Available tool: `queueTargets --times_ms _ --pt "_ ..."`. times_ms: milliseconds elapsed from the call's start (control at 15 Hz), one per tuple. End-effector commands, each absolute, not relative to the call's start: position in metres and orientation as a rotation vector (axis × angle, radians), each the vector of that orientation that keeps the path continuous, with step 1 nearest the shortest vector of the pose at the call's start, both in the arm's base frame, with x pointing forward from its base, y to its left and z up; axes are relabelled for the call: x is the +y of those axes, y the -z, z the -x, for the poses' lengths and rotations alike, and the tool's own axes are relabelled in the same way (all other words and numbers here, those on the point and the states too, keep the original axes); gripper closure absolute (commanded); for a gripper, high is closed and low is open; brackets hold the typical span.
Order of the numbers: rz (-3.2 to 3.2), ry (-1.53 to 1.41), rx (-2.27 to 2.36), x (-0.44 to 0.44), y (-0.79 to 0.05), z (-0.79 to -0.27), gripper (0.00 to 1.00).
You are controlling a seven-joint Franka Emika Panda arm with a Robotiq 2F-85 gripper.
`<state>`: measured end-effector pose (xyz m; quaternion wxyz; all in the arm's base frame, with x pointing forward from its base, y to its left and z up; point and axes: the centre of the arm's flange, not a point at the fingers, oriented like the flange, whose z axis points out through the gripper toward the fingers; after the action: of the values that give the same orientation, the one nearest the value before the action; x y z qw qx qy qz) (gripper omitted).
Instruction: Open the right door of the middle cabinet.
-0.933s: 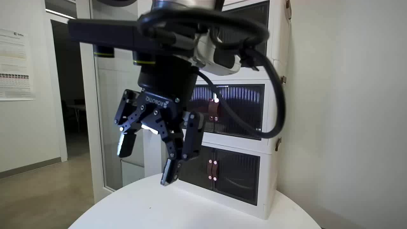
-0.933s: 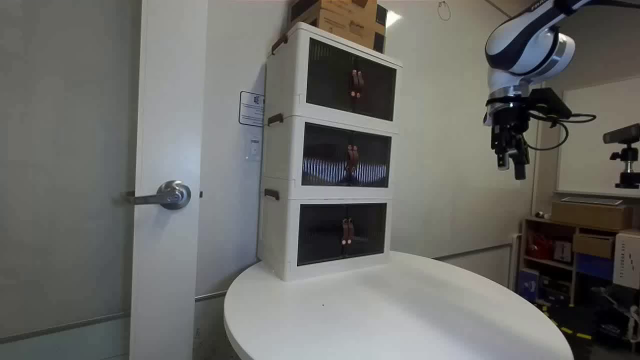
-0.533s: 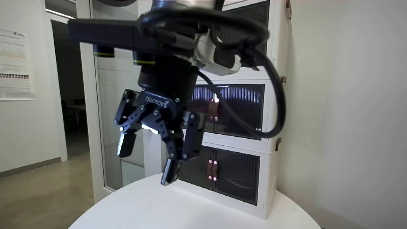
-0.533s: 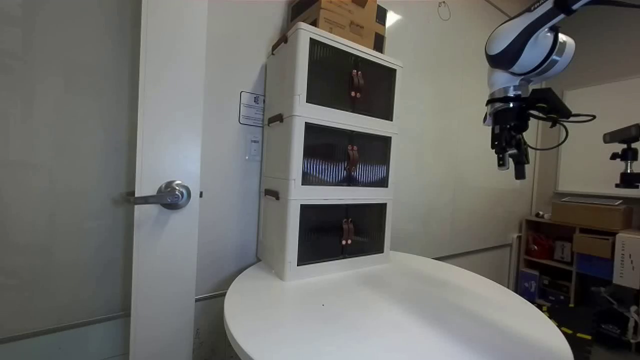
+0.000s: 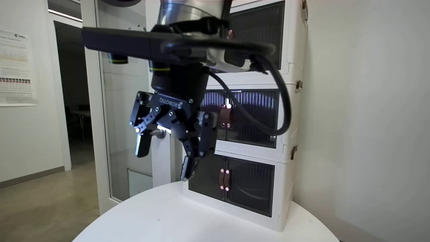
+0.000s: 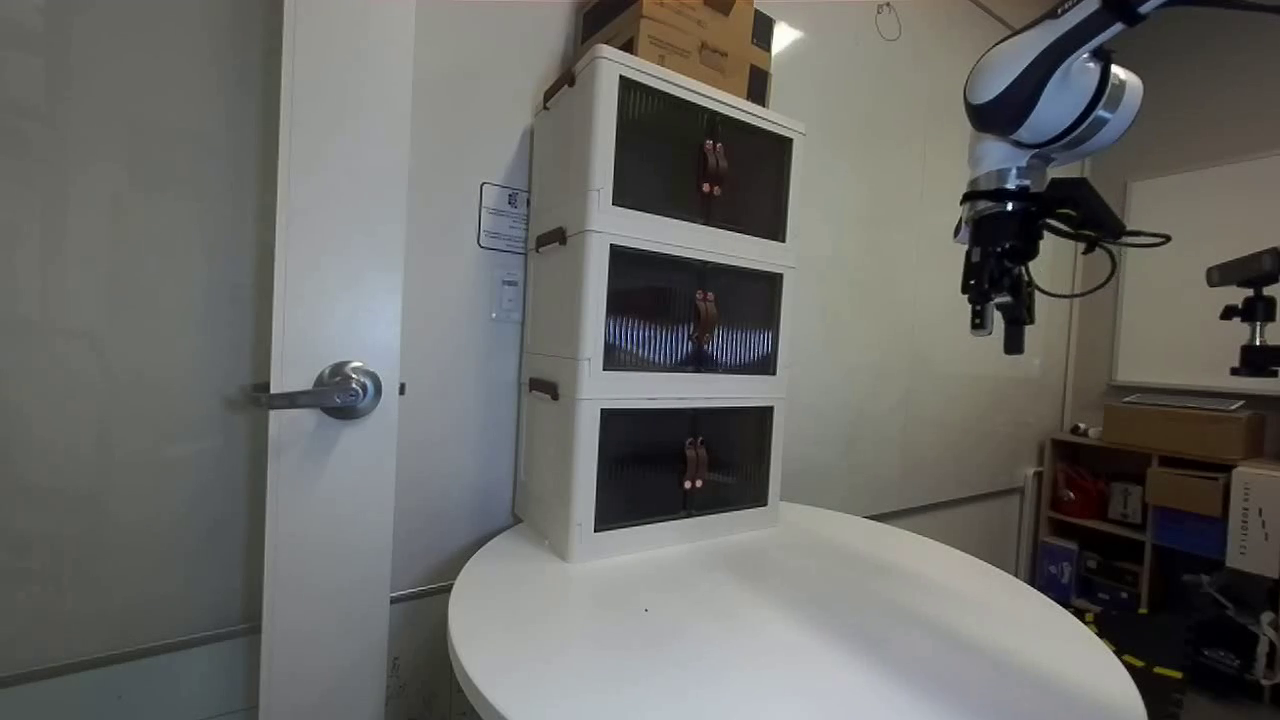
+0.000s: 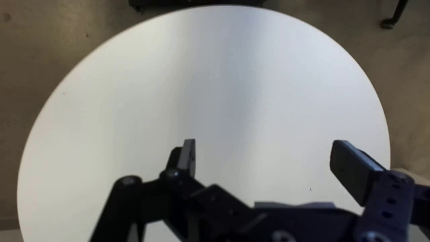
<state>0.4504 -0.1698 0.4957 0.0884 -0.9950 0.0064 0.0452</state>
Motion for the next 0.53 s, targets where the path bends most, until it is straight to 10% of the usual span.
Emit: queueTargets --times_ms 0,467 --pt "2.865 0.118 -0.057 -0.158 -0.515 -0.488 0.0" --pt "2.743 0.6 -0.335 -0.149 -0.558 -0.562 0.0"
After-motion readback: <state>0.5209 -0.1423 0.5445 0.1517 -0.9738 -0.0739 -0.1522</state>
